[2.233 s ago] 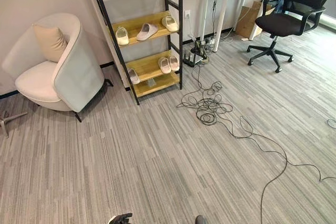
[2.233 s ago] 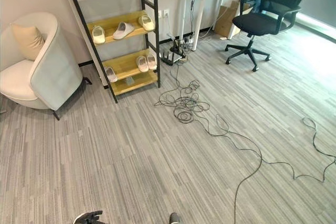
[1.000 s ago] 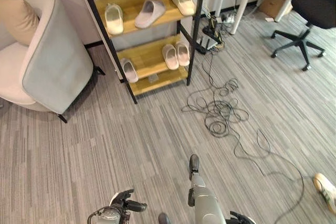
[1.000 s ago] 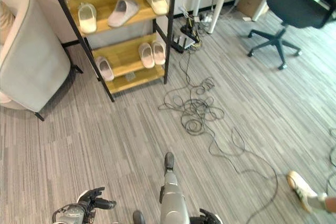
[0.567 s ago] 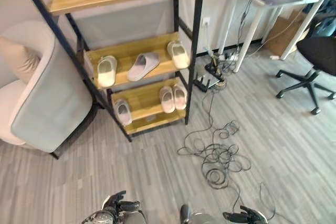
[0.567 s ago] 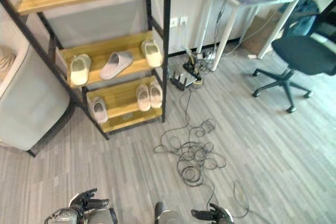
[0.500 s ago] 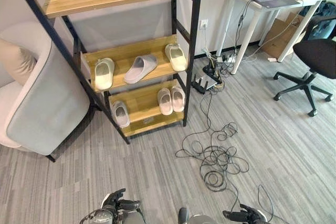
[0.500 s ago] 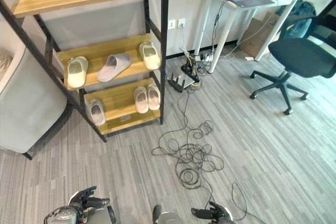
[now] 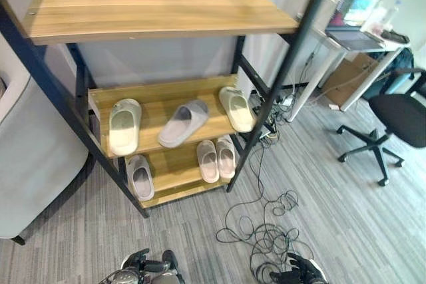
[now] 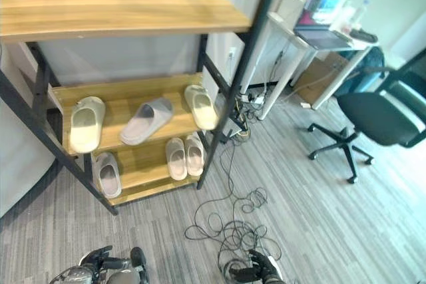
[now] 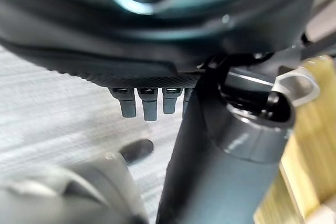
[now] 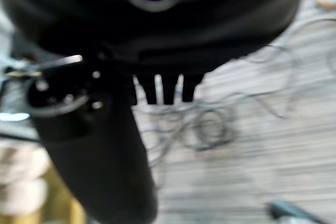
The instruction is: Arrange the slippers neatly on the shoe rack.
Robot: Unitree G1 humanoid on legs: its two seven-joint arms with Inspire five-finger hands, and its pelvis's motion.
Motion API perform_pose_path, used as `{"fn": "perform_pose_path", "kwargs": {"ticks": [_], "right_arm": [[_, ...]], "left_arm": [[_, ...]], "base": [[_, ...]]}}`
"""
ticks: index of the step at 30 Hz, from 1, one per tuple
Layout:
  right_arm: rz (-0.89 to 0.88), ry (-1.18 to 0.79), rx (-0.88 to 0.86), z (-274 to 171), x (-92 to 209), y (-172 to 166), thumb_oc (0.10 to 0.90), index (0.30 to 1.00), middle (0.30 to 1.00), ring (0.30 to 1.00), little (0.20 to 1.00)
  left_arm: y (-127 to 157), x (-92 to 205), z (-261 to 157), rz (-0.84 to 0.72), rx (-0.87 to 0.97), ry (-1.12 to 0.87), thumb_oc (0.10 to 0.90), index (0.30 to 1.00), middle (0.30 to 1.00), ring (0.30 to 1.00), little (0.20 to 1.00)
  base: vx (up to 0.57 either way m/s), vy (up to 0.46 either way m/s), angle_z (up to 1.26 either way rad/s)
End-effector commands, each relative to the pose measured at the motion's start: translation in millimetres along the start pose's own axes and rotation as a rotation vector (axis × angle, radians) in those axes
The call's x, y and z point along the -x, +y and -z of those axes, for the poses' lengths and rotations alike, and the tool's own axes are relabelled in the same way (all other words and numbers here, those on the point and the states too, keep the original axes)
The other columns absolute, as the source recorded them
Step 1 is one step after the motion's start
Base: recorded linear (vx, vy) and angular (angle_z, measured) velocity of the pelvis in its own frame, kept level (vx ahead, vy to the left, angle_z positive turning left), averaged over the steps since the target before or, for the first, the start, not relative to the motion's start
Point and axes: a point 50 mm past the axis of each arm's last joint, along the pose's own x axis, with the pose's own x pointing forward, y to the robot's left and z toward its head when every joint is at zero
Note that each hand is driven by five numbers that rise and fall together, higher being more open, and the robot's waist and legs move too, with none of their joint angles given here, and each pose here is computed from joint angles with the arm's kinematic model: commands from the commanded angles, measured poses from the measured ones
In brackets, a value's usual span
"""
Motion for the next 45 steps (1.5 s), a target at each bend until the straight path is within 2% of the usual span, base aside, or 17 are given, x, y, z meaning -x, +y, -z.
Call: {"fn": "perform_pose_path", "kwargs": {"ticks": [1, 6, 8, 9, 10, 11, 16, 18, 21, 24, 30, 35, 38, 39, 45], "right_arm": [[0.053, -0.277, 0.113, -64, -3, -28, 0.8, 0.9, 0.9, 0.9, 0.9], [0.042, -0.435, 0.219, -94, 9, -27, 0.8, 0.9, 0.9, 0.9, 0.9], [0.053, -0.589, 0.362, -126, 22, -28, 0.8, 0.9, 0.9, 0.9, 0.9], [0.053, -0.588, 0.362, -126, 22, -28, 0.8, 0.9, 0.9, 0.9, 0.9], [0.069, -0.717, 0.481, -151, 36, -30, 0.8, 0.9, 0.9, 0.9, 0.9], [0.071, -0.771, 0.533, -158, 44, -30, 0.8, 0.9, 0.9, 0.9, 0.9], [0.125, -0.944, 0.701, -184, 75, -32, 0.8, 0.9, 0.9, 0.9, 0.9], [0.141, -1.024, 0.72, -189, 94, -31, 0.8, 0.9, 0.9, 0.9, 0.9], [0.124, -1.049, 0.758, -185, 105, -24, 0.8, 0.9, 0.9, 0.9, 0.9], [0.056, -1.036, 0.711, -180, 102, -12, 0.8, 0.9, 0.9, 0.9, 0.9], [-0.051, -1.045, 0.699, -174, 107, 2, 0.8, 0.9, 0.9, 0.9, 0.9], [-0.075, -1.134, 0.672, -186, 119, 8, 0.8, 0.9, 0.9, 0.9, 0.9], [0.028, -1.221, 0.705, -204, 124, 6, 0.8, 0.9, 0.9, 0.9, 0.9], [0.114, -1.27, 0.717, -214, 129, 2, 0.8, 0.9, 0.9, 0.9, 0.9], [0.306, -1.32, 0.677, -226, 135, -11, 0.8, 0.9, 0.9, 0.9, 0.9]], "left_arm": [[4, 3, 17, -0.029, -0.025, 0.026, 0.8, 0.9, 0.9, 0.9, 0.9], [1, 2, 9, -0.021, -0.035, -0.009, 0.8, 0.9, 0.9, 0.9, 0.9], [-3, 3, 14, -0.013, -0.041, 0.005, 0.8, 0.9, 0.9, 0.9, 0.9], [-3, 3, 14, -0.013, -0.041, 0.005, 0.8, 0.9, 0.9, 0.9, 0.9], [-7, 3, 16, -0.001, -0.034, 0.009, 0.8, 0.9, 0.9, 0.9, 0.9], [-7, 4, 23, 0.001, -0.031, 0.028, 0.8, 0.9, 0.9, 0.9, 0.9], [-10, 9, 47, 0.005, 0.014, 0.104, 0.8, 0.9, 0.9, 0.9, 0.9], [-14, 10, 53, 0.011, 0.02, 0.122, 0.8, 0.9, 0.9, 0.9, 0.9], [-20, 12, 58, 0.017, 0.061, 0.152, 0.8, 0.9, 0.9, 0.9, 0.9], [-21, 12, 59, 0.012, 0.123, 0.174, 0.8, 0.9, 0.9, 0.9, 0.9], [-13, 9, 49, -0.026, 0.124, 0.151, 0.8, 0.9, 0.9, 0.9, 0.9], [-8, 6, 35, -0.042, 0.129, 0.104, 0.8, 0.9, 0.9, 0.9, 0.9], [-5, 5, 30, -0.061, 0.132, 0.089, 0.8, 0.9, 0.9, 0.9, 0.9], [-3, 5, 29, -0.071, 0.127, 0.084, 0.8, 0.9, 0.9, 0.9, 0.9], [-1, 6, 35, -0.097, 0.086, 0.087, 0.8, 0.9, 0.9, 0.9, 0.9]], "base": [[0.21, 0.127, 0.63], [0.2, 0.021, 0.68], [0.22, -0.082, 0.75], [0.2, -0.129, 0.48], [0.11, -0.11, 0.27], [0.15, -0.156, 0.23], [0.09, -0.148, 0.34], [0.02, -0.121, 0.37], [0.02, -0.062, 0.31], [0.04, 0.058, 0.15], [0.11, 0.17, -0.17], [0.07, 0.259, -0.29], [0.05, 0.169, -0.37], [0.03, 0.084, -0.3], [0.05, 0.048, -0.1]]}}
